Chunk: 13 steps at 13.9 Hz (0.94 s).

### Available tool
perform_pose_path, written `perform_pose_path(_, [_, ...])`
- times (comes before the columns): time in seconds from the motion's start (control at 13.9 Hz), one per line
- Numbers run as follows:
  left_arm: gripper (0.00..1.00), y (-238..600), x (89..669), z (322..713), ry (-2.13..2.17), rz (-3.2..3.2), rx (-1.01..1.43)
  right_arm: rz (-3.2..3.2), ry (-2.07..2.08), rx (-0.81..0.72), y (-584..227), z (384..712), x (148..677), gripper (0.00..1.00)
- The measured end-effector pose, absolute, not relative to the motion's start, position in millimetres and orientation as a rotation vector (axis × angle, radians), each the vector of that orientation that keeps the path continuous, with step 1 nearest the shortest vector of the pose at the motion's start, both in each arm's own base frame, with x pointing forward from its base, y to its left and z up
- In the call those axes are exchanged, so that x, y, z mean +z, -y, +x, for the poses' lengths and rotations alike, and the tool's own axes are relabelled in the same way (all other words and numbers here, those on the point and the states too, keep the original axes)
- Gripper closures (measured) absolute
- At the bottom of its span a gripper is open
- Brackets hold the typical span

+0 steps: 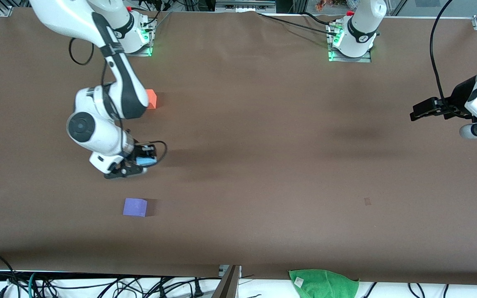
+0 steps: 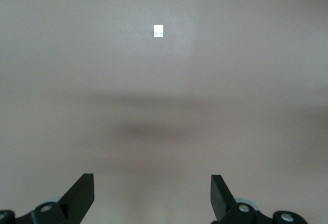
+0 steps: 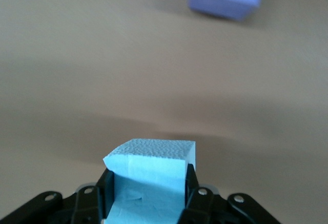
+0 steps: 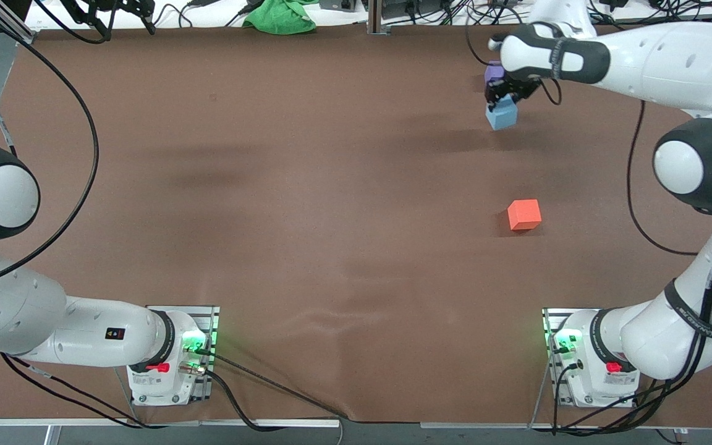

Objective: Place blue block between orange and purple blocks
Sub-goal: 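Carry the blue cube with the right gripper between orange and purple cubes, then open the right gripper and lift it off the blue cube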

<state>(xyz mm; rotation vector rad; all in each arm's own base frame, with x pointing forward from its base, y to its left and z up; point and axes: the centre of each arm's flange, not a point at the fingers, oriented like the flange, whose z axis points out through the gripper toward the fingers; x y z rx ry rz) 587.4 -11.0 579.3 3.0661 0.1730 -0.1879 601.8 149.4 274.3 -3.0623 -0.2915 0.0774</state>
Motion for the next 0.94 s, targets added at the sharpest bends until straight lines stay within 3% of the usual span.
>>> perform_pose_path(0.29, [0.00,11,579,587,-0.173,3.066,-0.188,-3.053,0.270,0.061,-118,569,243,0.44])
perform_pose_path(0.94, [0.00,7,579,587,-0.184,3.066,-0.188,-2.988,0.055,-0.004,-114,568,226,0.44])
